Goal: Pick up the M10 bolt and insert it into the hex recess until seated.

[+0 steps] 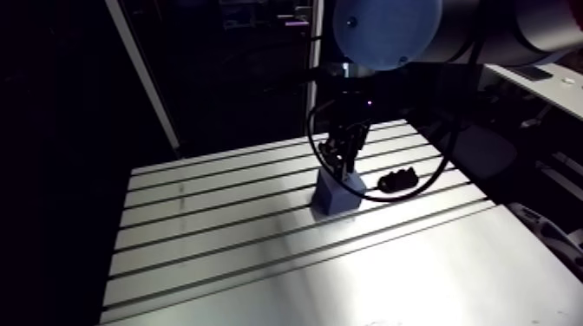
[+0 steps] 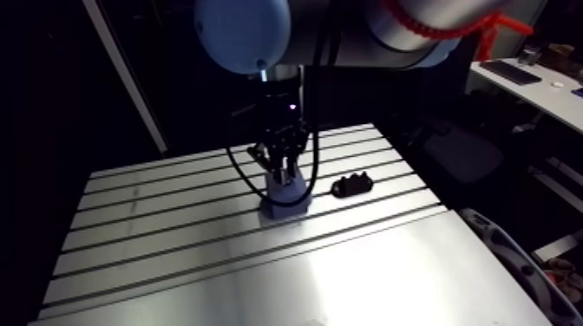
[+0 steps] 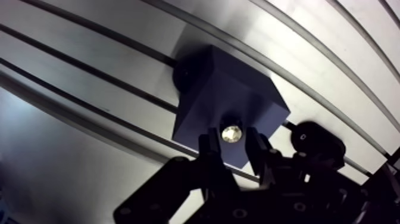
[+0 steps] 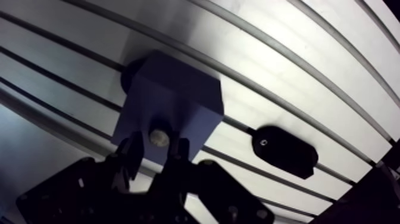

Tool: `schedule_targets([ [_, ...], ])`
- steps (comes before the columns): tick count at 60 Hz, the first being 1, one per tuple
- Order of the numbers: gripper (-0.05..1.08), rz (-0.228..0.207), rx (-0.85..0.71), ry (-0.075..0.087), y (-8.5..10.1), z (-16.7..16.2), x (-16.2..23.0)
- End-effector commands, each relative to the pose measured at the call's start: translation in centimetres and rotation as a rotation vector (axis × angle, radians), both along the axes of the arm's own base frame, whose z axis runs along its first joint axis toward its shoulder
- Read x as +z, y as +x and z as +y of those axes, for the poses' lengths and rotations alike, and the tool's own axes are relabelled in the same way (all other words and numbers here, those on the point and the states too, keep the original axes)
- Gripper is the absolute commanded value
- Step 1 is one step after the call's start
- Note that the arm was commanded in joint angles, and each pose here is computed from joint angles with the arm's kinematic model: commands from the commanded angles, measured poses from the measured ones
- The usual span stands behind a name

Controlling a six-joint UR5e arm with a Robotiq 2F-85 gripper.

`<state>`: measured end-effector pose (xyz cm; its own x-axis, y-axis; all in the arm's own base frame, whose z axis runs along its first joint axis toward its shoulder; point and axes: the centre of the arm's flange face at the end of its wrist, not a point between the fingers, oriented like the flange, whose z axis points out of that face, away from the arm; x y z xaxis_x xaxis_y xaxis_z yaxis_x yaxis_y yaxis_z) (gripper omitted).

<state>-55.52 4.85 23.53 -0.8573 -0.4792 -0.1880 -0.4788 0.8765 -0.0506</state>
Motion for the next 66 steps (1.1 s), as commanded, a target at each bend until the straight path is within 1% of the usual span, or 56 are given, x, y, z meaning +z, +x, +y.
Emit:
schedule_targets([
  [1,0.0,-0.002,0.015,0.006,0.2,0.0,0.0],
  [7,0.0,0.007,0.013,0.011,0.0,0.2,0.3],
  [23,0.0,0.032,0.003,0.016,0.1,0.1,1.2],
  [27,0.02,0.038,-0.004,0.011,0.1,0.0,1.5],
  [28,0.05,0.043,-0.008,0.01,0.1,0.0,1.7],
  [29,0.05,0.043,-0.008,0.01,0.1,0.0,1.7],
  [30,0.08,0.045,-0.012,0.01,0.0,0.0,1.8],
  [31,0.08,0.045,-0.012,0.01,0.0,0.0,1.8],
  [33,0.16,0.053,-0.043,0.016,0.0,0.1,2.1],
  [36,0.17,0.055,-0.062,0.02,0.0,0.1,2.2],
  [37,0.21,0.058,-0.085,0.024,0.0,0.1,2.3],
  [38,0.3,0.061,-0.11,0.028,0.1,0.1,2.4],
  [39,0.3,0.061,-0.11,0.028,0.1,0.1,2.4],
  [40,0.36,0.061,-0.139,0.033,0.1,0.1,2.4],
  [41,0.36,0.061,-0.139,0.033,0.1,0.1,2.4],
  [42,0.46,0.064,-0.168,0.038,0.2,0.0,2.5],
  [43,0.57,0.066,-0.201,0.042,0.3,0.0,2.6],
  [44,0.57,0.066,-0.201,0.042,0.3,0.0,2.6],
  [45,0.68,0.066,-0.229,0.046,0.3,0.0,2.5],
  [46,0.68,0.066,-0.229,0.046,0.3,0.0,2.5],
  [47,0.78,0.067,-0.253,0.049,0.3,0.0,2.5],
  [48,0.78,0.067,-0.253,0.049,0.3,0.0,2.5],
  [49,0.88,0.07,-0.276,0.051,0.3,0.1,2.5],
  [50,0.88,0.07,-0.276,0.051,0.3,0.1,2.5],
  [51,0.93,0.071,-0.291,0.052,0.3,0.3,2.5],
  [52,0.93,0.071,-0.291,0.052,0.3,0.3,2.5],
  [53,0.99,0.073,-0.3,0.052,0.3,0.3,2.5],
  [54,0.99,0.073,-0.3,0.052,0.3,0.3,2.5],
  [55,1.01,0.074,-0.31,0.049,0.3,0.3,2.5],
  [60,1.04,0.077,-0.328,0.043,0.2,0.4,2.6],
  [61,1.05,0.077,-0.338,0.038,0.2,0.4,2.6],
  [63,1.05,0.077,-0.351,0.035,0.2,0.4,2.7],
  [66,1.06,0.076,-0.383,0.036,0.1,0.4,2.6],
])
